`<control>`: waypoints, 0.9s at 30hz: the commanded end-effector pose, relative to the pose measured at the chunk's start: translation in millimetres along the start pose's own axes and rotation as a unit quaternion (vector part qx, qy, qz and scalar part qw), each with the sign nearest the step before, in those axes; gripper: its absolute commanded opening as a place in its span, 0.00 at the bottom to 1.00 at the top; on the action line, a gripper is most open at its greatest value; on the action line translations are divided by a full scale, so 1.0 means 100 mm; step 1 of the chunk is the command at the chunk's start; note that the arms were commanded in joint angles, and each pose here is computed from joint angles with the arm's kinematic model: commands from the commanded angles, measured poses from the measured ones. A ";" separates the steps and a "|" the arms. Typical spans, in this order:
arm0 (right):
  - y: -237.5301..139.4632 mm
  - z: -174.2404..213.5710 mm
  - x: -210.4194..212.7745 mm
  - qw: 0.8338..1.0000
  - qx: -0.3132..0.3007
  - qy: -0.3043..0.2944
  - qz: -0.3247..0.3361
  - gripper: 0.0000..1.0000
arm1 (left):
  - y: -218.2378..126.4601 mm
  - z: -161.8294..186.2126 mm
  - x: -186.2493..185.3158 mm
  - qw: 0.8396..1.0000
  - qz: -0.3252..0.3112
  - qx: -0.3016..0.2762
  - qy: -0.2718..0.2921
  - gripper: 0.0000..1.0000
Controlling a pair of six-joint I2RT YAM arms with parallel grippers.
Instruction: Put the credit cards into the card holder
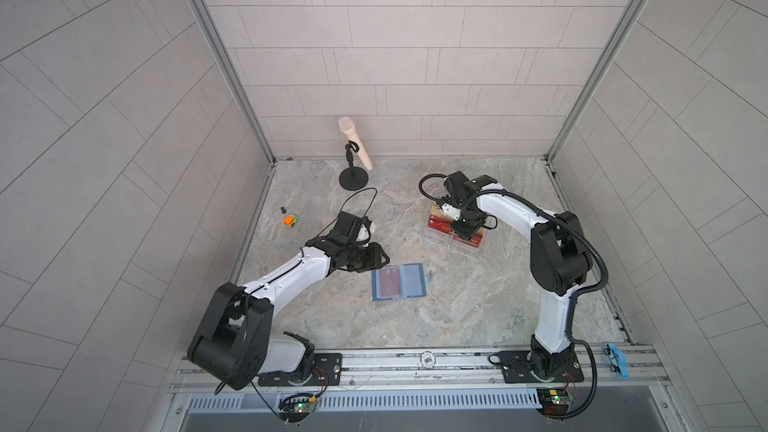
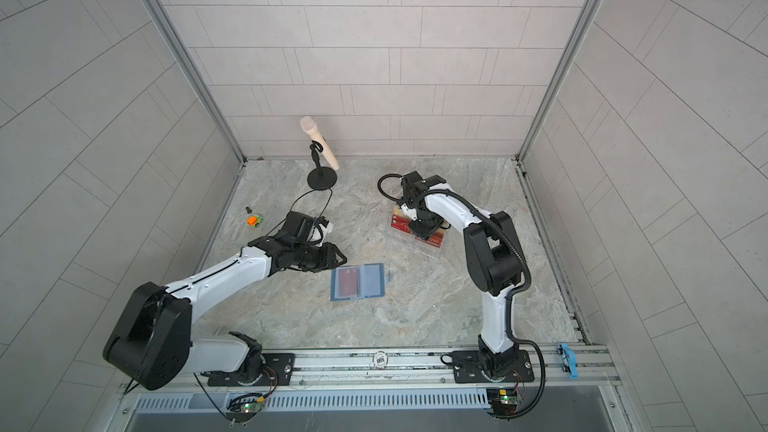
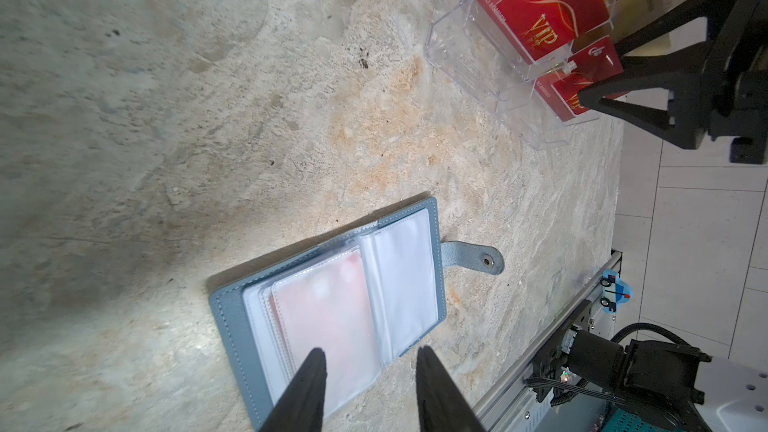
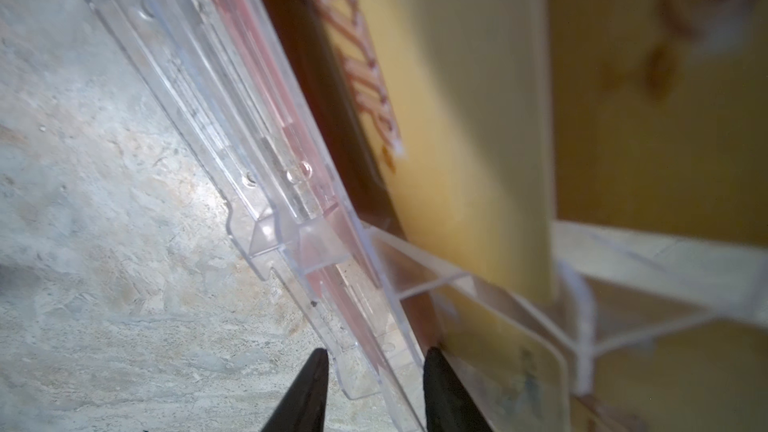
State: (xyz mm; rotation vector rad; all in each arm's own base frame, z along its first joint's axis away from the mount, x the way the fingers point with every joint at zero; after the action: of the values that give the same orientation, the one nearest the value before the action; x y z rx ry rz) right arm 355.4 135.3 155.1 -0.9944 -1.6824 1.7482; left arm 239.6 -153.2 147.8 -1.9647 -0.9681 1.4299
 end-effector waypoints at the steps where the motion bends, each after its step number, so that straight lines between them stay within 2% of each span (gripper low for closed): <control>1: -0.04 0.03 0.03 1.000 -0.001 -0.012 0.012 0.40 | -0.04 -0.02 -0.01 1.000 0.000 -0.002 0.009 0.41; 6: -0.09 0.03 0.04 0.999 -0.004 -0.015 0.029 0.35 | -0.03 -0.02 -0.01 1.000 0.001 -0.001 0.008 0.40; 20: -0.27 0.02 0.08 0.998 -0.038 -0.012 0.040 0.33 | 0.00 -0.01 0.01 1.000 -0.001 0.005 0.005 0.41; 27: -0.20 0.02 0.10 0.999 -0.024 -0.018 0.040 0.28 | 0.00 -0.02 0.01 1.000 -0.003 0.008 0.006 0.41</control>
State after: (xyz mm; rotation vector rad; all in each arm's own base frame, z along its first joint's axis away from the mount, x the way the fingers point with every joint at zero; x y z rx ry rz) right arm 349.7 145.7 169.9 -1.0733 -1.7446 1.7754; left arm 239.5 -153.4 144.6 -1.9510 -0.9619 1.4345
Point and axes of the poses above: each gripper's point midway between its finger pads, its own y axis out along the fingers, its own x axis along the line the jaws close on, z = x × y, the point moved 8 cm from there along -y, back along the fingers, and after that the axes turned 4 degrees about y, right-handed, at the moved point
